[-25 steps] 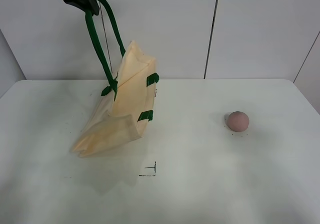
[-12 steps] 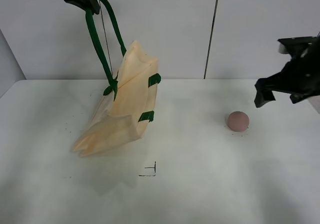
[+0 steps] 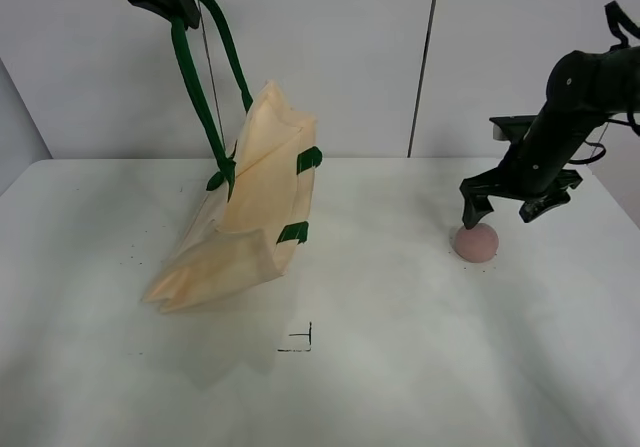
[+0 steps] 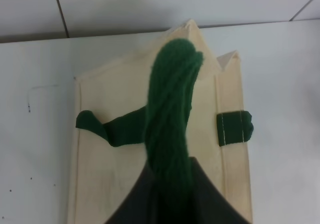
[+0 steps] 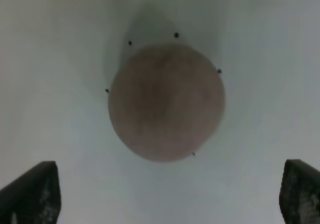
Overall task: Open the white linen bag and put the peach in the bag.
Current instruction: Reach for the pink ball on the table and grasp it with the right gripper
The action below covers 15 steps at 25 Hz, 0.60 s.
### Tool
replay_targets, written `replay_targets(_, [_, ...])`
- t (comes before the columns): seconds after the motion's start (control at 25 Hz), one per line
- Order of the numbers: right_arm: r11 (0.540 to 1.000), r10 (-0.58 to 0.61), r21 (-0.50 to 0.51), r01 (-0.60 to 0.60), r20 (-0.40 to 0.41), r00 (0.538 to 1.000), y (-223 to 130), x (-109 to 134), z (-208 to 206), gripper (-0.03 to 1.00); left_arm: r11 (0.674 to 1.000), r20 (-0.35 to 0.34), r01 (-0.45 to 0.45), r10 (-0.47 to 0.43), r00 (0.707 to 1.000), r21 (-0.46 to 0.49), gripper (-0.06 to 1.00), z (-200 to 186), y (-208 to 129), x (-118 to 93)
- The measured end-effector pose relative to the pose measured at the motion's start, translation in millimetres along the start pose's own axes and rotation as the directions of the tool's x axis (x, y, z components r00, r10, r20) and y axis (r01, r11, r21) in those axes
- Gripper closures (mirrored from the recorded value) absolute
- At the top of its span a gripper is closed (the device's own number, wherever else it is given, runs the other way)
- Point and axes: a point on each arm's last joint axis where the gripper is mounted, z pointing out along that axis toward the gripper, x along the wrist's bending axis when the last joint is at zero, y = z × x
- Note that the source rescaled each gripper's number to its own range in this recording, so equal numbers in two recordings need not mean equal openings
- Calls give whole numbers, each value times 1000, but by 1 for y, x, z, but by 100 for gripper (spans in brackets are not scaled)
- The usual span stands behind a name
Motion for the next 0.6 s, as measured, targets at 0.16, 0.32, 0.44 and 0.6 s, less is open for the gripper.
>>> replay_targets(0.16, [999,-4,-32,4,3,1000,5,4,17,-1,1000,0,0,0,1000,0,94,0,0,0])
replay_targets(0.32, [999,5,-35,-4,14,1000,7,1,40,-1,1000,0,0,0,1000,0,94,0,0,0])
replay_targets(0.44, [999,8,-31,-7,18,1000,7,-1,59,-1,1000,0,-1,1,1000,0,94,0,0,0])
replay_targets(0.6, [1000,11,-10,-11,18,1000,5,-2,75,9,1000,0,-1,1,1000,0,94,0,0,0])
